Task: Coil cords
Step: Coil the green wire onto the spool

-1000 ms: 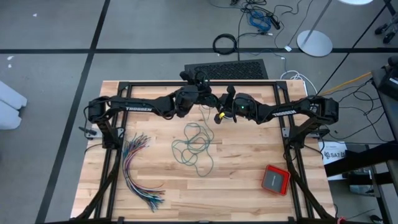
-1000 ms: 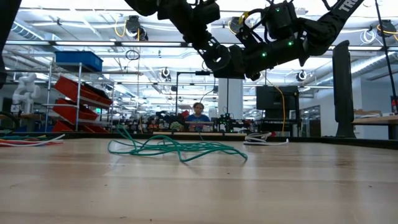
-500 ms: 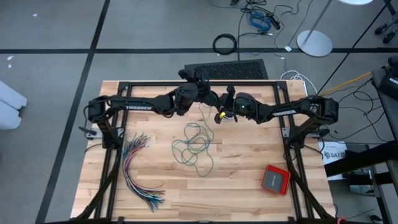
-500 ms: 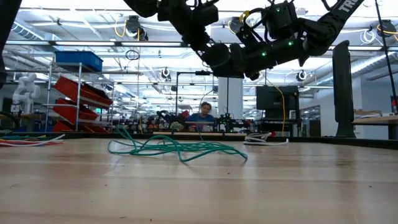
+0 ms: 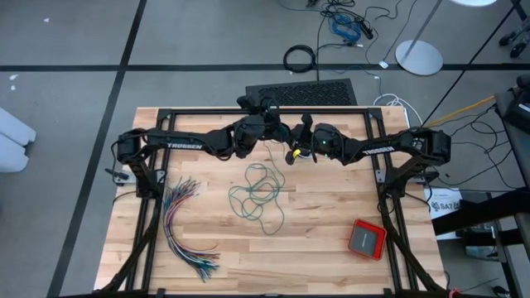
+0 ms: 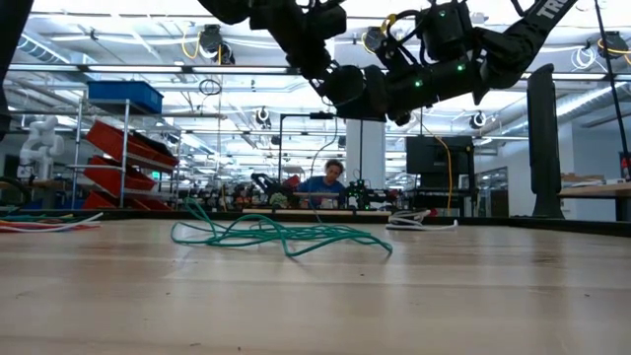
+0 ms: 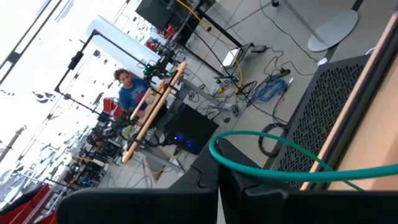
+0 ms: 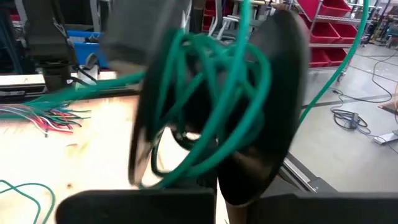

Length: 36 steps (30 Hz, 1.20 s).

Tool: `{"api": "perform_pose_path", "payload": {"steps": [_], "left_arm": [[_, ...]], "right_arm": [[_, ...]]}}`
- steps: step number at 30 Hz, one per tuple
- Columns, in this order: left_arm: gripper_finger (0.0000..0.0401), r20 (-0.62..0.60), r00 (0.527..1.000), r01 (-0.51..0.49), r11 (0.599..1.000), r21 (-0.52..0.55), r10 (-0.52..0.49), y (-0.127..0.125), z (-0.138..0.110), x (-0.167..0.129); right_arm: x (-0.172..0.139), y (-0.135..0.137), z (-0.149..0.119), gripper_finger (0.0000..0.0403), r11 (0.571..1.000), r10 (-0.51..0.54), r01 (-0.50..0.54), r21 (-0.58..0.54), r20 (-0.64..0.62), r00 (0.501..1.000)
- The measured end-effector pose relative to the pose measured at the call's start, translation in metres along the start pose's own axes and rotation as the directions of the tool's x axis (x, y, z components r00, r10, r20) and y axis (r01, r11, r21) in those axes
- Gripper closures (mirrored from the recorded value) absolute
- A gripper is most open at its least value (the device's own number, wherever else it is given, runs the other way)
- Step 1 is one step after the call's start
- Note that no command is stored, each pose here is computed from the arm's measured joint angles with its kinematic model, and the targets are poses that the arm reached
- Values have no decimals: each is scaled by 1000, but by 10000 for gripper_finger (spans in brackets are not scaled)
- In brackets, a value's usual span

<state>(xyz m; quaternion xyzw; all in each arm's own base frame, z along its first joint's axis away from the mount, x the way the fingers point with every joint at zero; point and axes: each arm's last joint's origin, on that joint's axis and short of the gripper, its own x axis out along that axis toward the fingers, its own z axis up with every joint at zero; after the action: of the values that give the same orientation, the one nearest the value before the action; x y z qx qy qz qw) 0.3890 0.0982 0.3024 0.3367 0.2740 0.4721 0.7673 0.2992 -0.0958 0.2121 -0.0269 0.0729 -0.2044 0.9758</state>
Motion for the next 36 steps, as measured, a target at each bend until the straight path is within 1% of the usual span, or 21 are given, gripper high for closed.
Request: {"api": "perform_pose_path", "payload": {"steps": [4, 10, 18, 22, 25, 30, 33, 36], "left_arm": [[401, 9, 1000, 6, 1000, 1, -6, -3, 2, -5], [400, -27, 999, -18, 1000, 23, 19, 3, -4, 6], [376, -31, 999, -12, 999, 33, 13, 4, -5, 5], [373, -24, 998, 56, 996, 71, -54, 1, -8, 4], [372, 7, 994, 109, 993, 35, -109, 5, -7, 1], [372, 45, 992, 118, 993, -6, -118, 18, -3, -4], [372, 51, 991, 125, 992, -3, -124, 25, -2, -8], [371, 31, 986, 164, 986, 17, -164, 29, -6, -12]], "right_arm": [[0, 1, 0, 403, 1000, 12, -12, 0, 3, 1000], [0, 0, 1, 403, 1000, 11, -11, 3, 7, 1000], [0, 0, 1, 403, 1000, 19, -19, 2, 8, 1000], [0, 1, 1, 403, 1000, 26, -26, 0, 8, 1000], [0, 2, 1, 403, 999, 54, -54, -1, 12, 998], [0, 2, 1, 403, 998, 57, -57, -7, 13, 998], [0, 2, 1, 403, 998, 56, -56, -8, 13, 998], [0, 2, 1, 402, 998, 55, -55, -9, 13, 998]]}}
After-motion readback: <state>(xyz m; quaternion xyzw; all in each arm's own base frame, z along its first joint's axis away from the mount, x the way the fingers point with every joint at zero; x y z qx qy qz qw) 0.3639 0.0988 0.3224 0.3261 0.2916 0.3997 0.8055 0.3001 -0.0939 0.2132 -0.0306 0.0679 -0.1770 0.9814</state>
